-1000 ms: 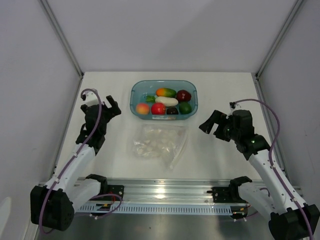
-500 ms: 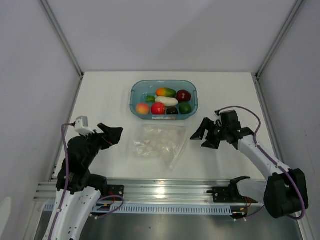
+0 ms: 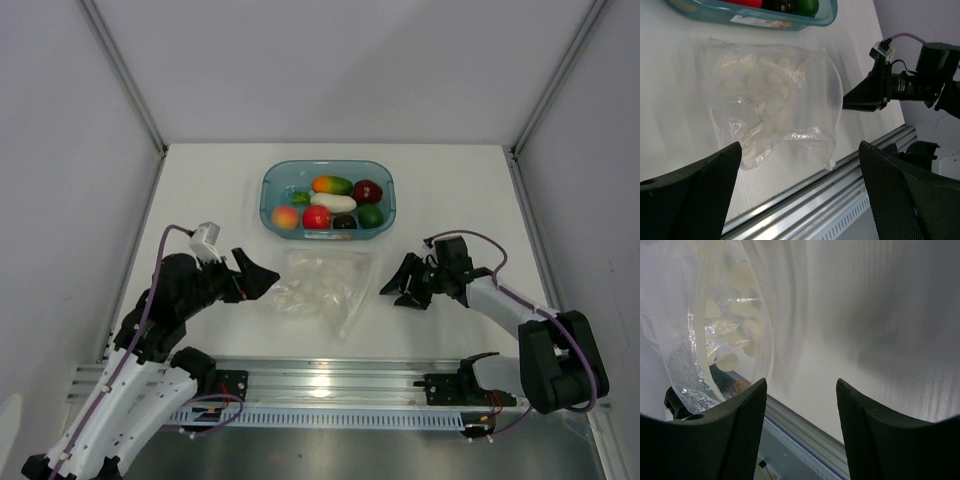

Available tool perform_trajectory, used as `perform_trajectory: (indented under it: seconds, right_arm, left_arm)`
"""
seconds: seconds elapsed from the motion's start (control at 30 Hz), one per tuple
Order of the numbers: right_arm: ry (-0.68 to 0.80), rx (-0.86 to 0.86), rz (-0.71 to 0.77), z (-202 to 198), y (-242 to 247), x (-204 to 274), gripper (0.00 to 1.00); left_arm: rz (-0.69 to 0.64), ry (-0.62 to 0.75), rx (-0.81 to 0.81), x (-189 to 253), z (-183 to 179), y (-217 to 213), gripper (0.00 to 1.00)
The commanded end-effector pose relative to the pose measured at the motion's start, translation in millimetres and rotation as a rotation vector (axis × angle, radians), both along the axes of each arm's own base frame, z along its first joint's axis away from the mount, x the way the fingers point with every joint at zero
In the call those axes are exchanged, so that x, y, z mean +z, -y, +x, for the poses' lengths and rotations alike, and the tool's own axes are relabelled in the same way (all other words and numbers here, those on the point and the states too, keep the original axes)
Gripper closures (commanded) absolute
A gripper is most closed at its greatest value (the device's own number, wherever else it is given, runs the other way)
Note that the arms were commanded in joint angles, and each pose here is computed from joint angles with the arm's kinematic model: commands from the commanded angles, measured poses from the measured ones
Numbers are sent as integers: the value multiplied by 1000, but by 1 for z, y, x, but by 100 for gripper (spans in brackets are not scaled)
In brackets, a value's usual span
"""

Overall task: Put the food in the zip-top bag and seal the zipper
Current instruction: Pick up the zipper food storage bag at the center of the board.

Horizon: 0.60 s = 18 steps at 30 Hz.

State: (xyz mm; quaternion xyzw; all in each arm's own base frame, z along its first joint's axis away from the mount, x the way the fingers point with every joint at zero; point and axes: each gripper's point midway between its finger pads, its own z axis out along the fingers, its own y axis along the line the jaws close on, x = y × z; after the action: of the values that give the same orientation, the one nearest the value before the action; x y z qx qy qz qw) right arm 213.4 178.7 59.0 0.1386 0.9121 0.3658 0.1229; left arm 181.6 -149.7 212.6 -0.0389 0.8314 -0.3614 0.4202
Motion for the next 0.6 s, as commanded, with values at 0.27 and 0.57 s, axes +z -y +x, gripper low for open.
perform_trajectory:
  seconds: [0.27,0.57]
  right_arm:
    - [133,100,128,38,-42,2,46]
    - [126,150,169,43,-62,2,63]
  left_arm:
    - [25,-31,67,28,2,5,0]
    - [-66,-57,120,20,-5,-5,0]
